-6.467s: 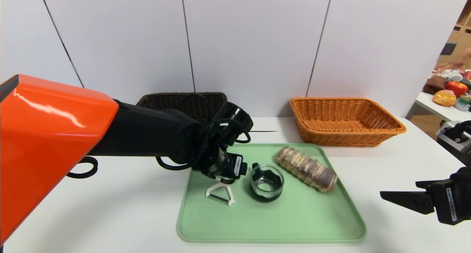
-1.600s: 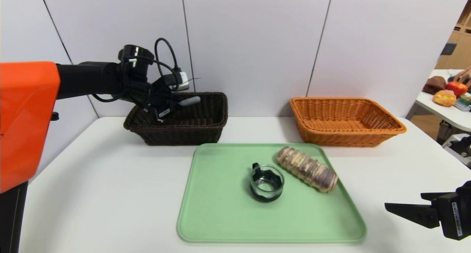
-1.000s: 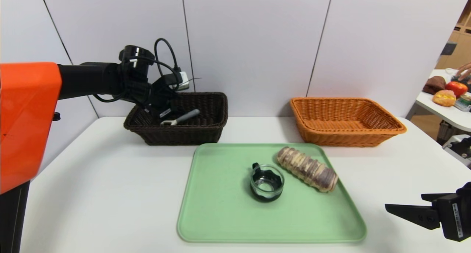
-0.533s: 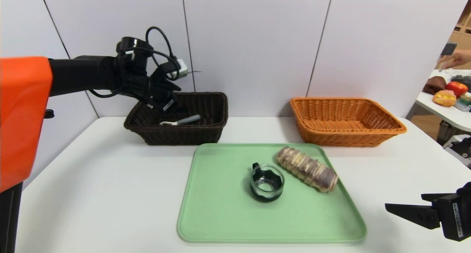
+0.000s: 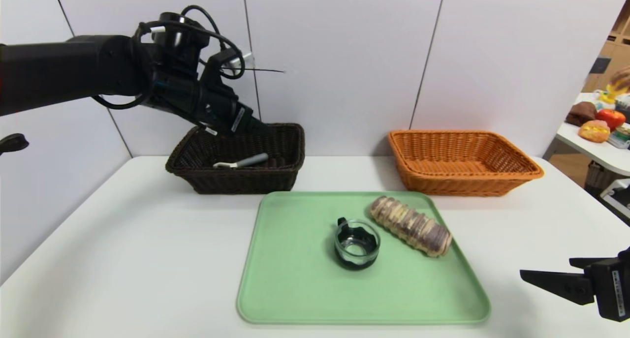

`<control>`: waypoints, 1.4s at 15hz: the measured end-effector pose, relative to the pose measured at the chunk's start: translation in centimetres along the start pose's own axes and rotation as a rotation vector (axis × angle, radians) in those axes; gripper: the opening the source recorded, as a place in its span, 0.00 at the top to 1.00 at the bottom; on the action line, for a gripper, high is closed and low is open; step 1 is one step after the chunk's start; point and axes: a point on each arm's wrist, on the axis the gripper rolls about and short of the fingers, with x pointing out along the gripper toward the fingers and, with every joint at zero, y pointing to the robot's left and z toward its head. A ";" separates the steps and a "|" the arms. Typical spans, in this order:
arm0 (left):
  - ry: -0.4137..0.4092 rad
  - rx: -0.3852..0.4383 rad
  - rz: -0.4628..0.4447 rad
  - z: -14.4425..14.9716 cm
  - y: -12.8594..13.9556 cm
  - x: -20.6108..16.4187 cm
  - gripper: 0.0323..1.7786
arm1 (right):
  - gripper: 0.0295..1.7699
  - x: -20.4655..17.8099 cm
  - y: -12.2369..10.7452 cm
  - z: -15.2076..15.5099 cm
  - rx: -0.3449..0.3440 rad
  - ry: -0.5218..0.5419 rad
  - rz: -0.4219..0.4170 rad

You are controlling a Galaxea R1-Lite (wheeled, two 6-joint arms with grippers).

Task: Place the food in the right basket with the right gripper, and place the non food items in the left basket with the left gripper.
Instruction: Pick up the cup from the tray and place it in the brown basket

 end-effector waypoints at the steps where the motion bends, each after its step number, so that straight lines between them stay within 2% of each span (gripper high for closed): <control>1: 0.031 -0.075 -0.014 0.0 -0.9 -0.7 0.10 | 0.04 -0.1 0.0 0.0 0.001 -0.004 -0.002; 2: 0.070 -0.140 -0.019 -0.2 -1.7 -1.4 0.09 | 0.04 -0.2 0.0 -0.1 0.002 -0.007 -0.002; 4: 0.133 -0.239 0.031 -0.6 -3.3 -2.3 0.08 | 0.04 -0.3 0.0 0.0 0.001 -0.013 -0.001; 8: 0.240 -0.334 0.134 -2.5 -6.9 -3.0 0.06 | 0.04 -0.5 0.1 0.1 -0.008 -0.049 0.000; 11: 0.318 -0.388 0.194 -4.3 -11.1 -2.7 0.06 | 0.04 -0.6 0.1 -0.1 -0.007 -0.049 0.003; 13: 0.334 -0.426 0.251 -5.0 -13.9 -2.6 0.06 | 0.04 -0.5 0.1 -0.4 -0.007 -0.045 0.004; 16: 0.340 -0.477 0.277 -5.4 -17.7 -2.1 0.05 | 0.04 -0.5 0.1 -0.8 -0.005 -0.036 0.003; 19: 0.356 -0.477 0.352 -6.2 -20.0 -0.5 0.05 | 0.04 -0.6 0.1 -1.0 -0.004 -0.035 0.000; 21: 0.374 -0.469 0.346 -6.5 -20.9 0.3 0.05 | 0.04 -0.6 0.1 -1.0 -0.004 -0.037 0.004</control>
